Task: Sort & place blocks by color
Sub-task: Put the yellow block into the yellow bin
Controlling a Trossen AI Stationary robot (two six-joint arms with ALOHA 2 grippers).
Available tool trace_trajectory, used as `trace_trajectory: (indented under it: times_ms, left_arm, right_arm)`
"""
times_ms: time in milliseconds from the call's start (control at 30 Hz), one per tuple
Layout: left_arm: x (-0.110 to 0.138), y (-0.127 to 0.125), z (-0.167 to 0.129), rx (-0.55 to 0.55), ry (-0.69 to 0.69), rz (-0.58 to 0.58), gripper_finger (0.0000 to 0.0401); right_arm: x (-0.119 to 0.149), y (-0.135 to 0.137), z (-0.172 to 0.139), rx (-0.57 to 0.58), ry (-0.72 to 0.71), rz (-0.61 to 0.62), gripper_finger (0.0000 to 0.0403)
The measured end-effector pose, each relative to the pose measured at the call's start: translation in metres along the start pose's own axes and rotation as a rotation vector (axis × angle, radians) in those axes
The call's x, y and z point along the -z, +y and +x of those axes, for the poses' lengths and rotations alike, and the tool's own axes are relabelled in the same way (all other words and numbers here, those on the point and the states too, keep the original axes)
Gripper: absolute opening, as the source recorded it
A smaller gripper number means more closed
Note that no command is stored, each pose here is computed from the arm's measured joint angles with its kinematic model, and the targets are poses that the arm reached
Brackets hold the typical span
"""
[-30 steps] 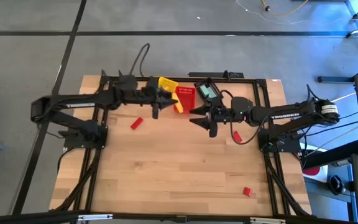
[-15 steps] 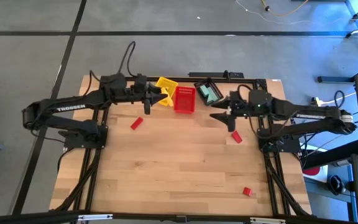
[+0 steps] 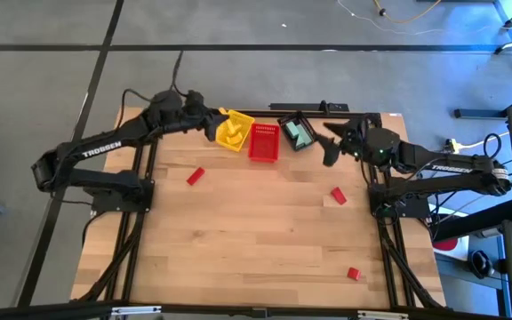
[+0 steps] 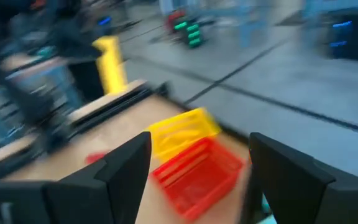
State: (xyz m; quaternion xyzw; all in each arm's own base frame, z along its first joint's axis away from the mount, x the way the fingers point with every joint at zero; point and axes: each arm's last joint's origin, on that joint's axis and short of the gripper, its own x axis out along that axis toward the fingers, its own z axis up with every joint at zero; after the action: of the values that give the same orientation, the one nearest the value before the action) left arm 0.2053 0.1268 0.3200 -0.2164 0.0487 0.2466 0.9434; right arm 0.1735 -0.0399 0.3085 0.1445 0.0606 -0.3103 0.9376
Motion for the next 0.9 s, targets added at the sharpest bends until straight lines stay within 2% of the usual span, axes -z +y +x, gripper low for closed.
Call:
trace_trajectory:
  times_ms: [100, 300, 433, 533, 667, 800, 900]
  left_arm:
    - [-0.004, 0.015, -0.003, -0.074, 0.032, 0.026, 0.0116]
    - [0.001, 0.031, -0.004, -0.165, 0.108, -0.016, 0.0116]
    - [0.007, 0.036, 0.005, -0.198, 0.143, -0.085, 0.0116]
    - [0.012, 0.041, 0.022, -0.237, 0.135, -0.078, 0.0116]
    - [0.018, 0.055, 0.053, -0.308, 0.203, -0.059, 0.0116]
    - [0.019, 0.064, 0.090, -0.353, 0.299, 0.013, 0.0116]
    - [0.024, 0.071, 0.115, -0.428, 0.371, 0.048, 0.0116]
  right_arm:
    - [-0.001, -0.003, 0.000, 0.088, -0.032, 0.021, 0.0271]
    - [0.003, -0.005, 0.000, 0.130, 0.000, -0.026, 0.0271]
    - [0.008, -0.009, 0.002, 0.289, 0.001, -0.069, 0.0271]
    - [0.012, -0.011, 0.005, 0.360, -0.006, -0.085, 0.0271]
    - [0.016, -0.010, 0.009, 0.371, 0.020, -0.105, 0.0271]
    - [0.021, -0.010, 0.014, 0.370, 0.040, -0.055, 0.0271]
    - [0.024, -0.009, 0.017, 0.373, 0.058, -0.039, 0.0271]
